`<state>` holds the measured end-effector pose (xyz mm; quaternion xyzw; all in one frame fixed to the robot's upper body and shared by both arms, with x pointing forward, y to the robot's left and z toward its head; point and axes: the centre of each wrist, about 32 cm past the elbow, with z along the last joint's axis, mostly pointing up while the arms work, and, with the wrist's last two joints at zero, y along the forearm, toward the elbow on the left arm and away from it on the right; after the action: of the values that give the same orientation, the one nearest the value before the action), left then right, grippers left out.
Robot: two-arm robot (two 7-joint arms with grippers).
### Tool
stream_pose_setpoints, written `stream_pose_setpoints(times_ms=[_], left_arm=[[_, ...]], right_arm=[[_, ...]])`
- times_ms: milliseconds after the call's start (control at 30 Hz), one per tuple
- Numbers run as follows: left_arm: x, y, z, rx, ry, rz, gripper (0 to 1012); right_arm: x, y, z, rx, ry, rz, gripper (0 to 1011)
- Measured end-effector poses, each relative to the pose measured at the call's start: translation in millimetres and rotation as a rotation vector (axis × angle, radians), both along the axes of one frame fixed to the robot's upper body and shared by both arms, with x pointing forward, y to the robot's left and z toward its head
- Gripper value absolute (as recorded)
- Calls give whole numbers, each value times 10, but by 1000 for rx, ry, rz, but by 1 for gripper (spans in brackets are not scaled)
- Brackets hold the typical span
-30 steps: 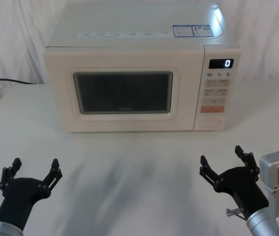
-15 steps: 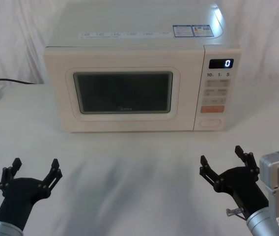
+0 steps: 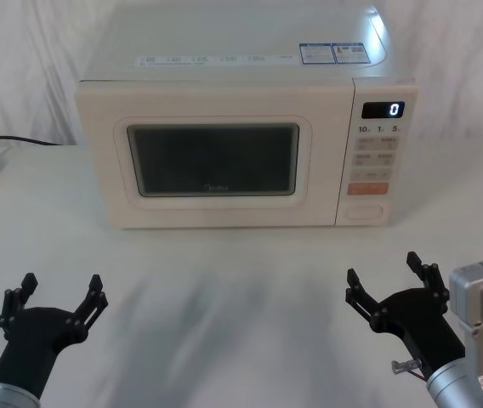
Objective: Press the button to open the microwave door with one hand; close the microwave door with the other hand.
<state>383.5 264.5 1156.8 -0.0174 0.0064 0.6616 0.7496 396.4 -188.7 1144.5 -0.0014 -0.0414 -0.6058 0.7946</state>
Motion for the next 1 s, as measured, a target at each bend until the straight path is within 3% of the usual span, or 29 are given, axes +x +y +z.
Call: stream_pose_setpoints(times_ms=[233,467,1000], left_arm=[[0,0,0,0,0,0,1001],[0,0,0,0,0,0,1001],[0,0,0,0,0,0,1001]], right_arm=[[0,0,0,0,0,0,1002],[0,0,0,0,0,0,890],[0,0,0,0,0,0,407]])
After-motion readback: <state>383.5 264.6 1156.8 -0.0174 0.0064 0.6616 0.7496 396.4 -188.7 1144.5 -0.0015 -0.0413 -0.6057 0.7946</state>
